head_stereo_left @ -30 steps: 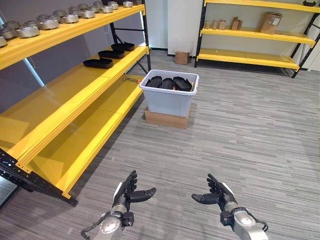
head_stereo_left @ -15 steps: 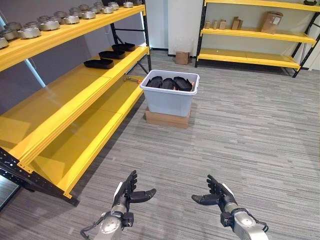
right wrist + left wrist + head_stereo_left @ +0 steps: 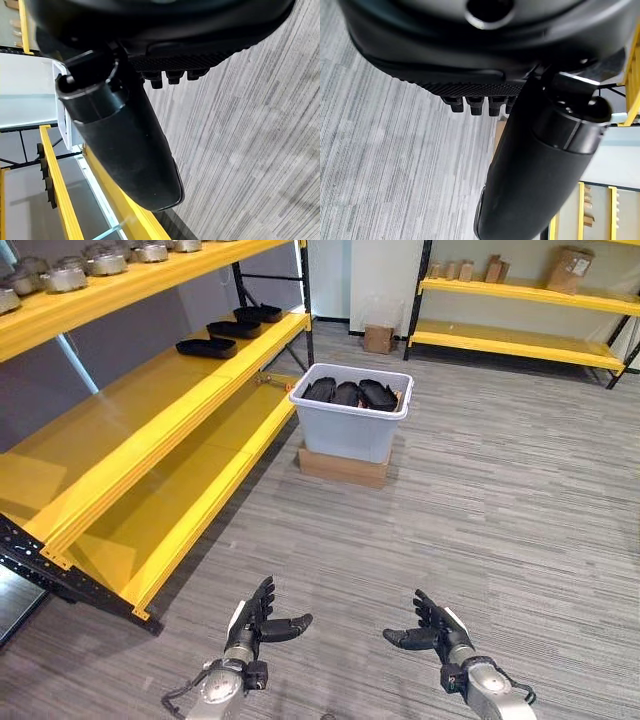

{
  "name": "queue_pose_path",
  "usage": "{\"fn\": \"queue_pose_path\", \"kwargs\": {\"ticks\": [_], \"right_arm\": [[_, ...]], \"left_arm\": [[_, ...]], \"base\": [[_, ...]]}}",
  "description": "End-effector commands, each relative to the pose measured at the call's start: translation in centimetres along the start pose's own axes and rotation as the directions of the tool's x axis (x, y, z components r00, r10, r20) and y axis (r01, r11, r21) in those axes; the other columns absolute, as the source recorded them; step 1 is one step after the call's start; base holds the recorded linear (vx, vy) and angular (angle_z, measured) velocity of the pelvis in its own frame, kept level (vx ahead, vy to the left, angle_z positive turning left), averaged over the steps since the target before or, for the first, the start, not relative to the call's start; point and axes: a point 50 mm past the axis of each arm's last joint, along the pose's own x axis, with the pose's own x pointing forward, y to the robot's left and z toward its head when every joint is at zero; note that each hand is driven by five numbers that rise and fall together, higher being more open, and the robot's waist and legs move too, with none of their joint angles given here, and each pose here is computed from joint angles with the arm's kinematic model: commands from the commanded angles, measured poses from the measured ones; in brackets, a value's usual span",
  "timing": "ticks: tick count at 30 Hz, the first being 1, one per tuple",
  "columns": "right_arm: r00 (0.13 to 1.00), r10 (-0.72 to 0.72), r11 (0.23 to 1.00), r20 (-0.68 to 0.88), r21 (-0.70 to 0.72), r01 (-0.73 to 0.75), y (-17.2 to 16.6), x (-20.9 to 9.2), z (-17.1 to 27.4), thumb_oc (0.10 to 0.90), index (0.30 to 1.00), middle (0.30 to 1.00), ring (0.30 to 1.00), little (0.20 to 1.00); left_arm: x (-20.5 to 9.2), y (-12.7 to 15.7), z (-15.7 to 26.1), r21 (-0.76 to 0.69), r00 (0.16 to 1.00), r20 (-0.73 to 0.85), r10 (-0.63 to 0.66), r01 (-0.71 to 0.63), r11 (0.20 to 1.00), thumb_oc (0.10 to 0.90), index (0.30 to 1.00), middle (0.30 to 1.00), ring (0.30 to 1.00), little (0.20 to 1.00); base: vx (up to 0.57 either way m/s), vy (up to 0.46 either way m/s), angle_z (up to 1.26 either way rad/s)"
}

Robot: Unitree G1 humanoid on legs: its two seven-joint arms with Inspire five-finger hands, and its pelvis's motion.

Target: Move parts from the plastic box to the shelf.

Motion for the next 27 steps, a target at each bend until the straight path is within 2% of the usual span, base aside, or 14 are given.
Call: {"fn": "queue_pose_path", "kwargs": {"ticks": [1, 3, 10, 16, 27], "right_arm": [[0.981, 0.025, 0.999, 0.190, 0.041, -0.034, 0.6, 1.2, 4.5, 0.900, 1.000, 1.000, 1.000, 1.000], [0.987, 0.020, 0.998, 0.157, 0.056, -0.029, 0.5, 0.8, 3.2, 0.900, 1.000, 1.000, 1.000, 1.000], [0.985, 0.020, 0.997, 0.170, 0.075, -0.033, 0.4, 0.4, 3.3, 0.900, 1.000, 1.000, 1.000, 1.000], [0.988, -0.021, 0.996, 0.153, 0.089, 0.007, -0.4, 0.6, 3.0, 0.900, 1.000, 1.000, 1.000, 1.000], [0.987, 0.008, 0.997, 0.162, 0.078, -0.021, -0.2, 1.0, 3.5, 0.900, 1.000, 1.000, 1.000, 1.000]], "left_arm": [[1.8, -0.2, 6.9, 0.062, 0.959, 0.279, -0.051, 0.035, 0.997, 0.900, 1.000, 1.000, 1.000, 1.000], [1.5, -0.1, 6.9, 0.101, 0.959, 0.276, -0.062, 0.036, 0.994, 0.900, 1.000, 1.000, 1.000, 1.000], [1.5, 0.3, 7.2, 0.124, 0.958, 0.280, -0.064, 0.030, 0.992, 0.900, 1.000, 1.000, 1.000, 1.000], [2.1, -0.3, 7.4, 0.131, 0.957, 0.278, -0.086, 0.051, 0.990, 0.900, 1.000, 1.000, 1.000, 1.000], [1.9, -1.4, 7.2, 0.099, 0.951, 0.285, -0.123, 0.099, 0.990, 0.900, 1.000, 1.000, 1.000, 1.000]], "base": [[0.02, 0.235, 0.02], [0.07, 0.299, 0.08], [0.17, 0.151, 0.20], [0.36, -0.071, 0.55], [0.38, -0.151, 0.26]]}}
